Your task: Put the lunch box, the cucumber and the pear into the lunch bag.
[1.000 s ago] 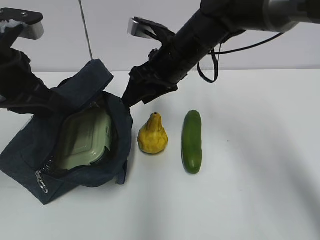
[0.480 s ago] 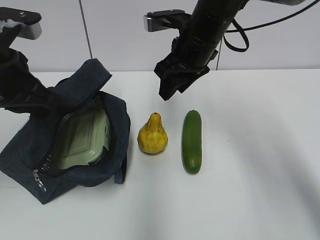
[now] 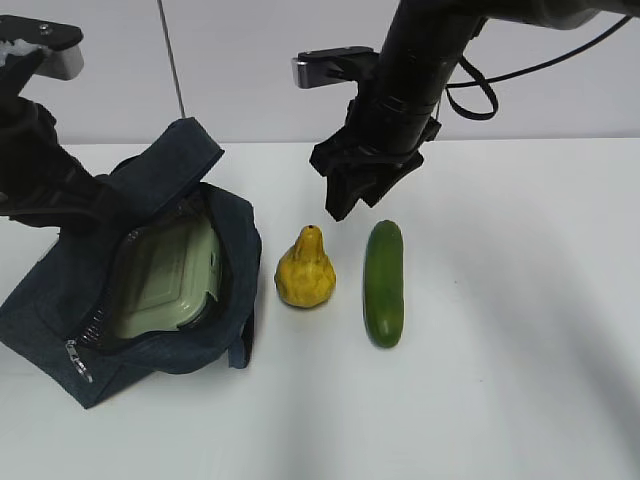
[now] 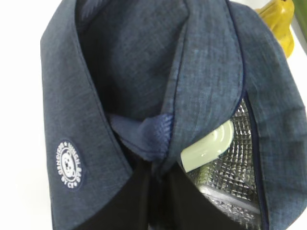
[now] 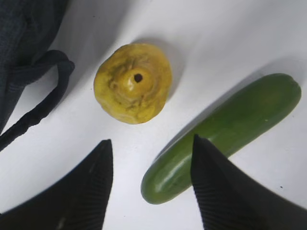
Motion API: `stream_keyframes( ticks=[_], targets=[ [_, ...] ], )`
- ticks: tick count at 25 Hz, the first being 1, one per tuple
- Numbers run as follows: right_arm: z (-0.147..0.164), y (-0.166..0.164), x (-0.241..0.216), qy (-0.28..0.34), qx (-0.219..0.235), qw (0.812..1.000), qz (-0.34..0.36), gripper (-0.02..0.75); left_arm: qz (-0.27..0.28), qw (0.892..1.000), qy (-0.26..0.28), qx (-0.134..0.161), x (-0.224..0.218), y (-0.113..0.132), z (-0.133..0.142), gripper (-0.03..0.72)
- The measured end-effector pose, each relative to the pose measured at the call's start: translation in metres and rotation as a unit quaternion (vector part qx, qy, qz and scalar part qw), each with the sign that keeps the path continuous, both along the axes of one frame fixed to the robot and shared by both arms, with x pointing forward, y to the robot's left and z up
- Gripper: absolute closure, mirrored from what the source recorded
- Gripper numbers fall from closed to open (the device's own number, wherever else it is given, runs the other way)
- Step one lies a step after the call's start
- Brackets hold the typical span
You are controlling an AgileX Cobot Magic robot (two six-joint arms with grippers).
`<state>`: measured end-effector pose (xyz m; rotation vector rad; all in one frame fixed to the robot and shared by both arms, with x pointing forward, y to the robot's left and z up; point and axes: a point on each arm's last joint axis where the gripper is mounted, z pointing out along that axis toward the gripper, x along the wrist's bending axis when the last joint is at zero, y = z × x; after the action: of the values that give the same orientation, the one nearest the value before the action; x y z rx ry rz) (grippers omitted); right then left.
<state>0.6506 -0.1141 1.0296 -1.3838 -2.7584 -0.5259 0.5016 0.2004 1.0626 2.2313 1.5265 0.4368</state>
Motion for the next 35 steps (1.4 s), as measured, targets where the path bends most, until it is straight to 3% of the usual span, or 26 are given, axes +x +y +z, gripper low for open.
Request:
stream_keyframes(
  ticks=[5,10,15,18,21,35],
  targets=[
    [-0.003,0.002,0.0,0.005,-0.006,1.0,-0.006,0.324,0.001,1.0,0.002,-0.002,0.0,0.0,0.0,0.687],
    [-0.008,-0.008,0.004,0.002,-0.051,0.996,-0.071,0.325,0.001,1.0,0.003,-0.002,0.0,0.0,0.0,0.687],
    [-0.011,-0.006,0.005,0.018,-0.043,0.993,-0.113,0.293,0.001,1.0,0.005,-0.003,-0.001,0.0,0.0,0.687],
    [-0.029,-0.005,0.009,0.045,-0.046,0.987,-0.149,0.204,0.001,1.0,0.005,-0.003,-0.001,0.0,0.0,0.687],
    [-0.049,-0.006,0.014,0.065,-0.063,0.978,-0.19,0.164,0.001,1.0,0.005,-0.003,-0.001,0.0,0.0,0.687],
    [-0.092,-0.007,0.02,0.103,-0.097,0.958,-0.249,0.155,0.002,1.0,0.005,-0.004,-0.001,-0.001,0.0,0.687]
  ],
)
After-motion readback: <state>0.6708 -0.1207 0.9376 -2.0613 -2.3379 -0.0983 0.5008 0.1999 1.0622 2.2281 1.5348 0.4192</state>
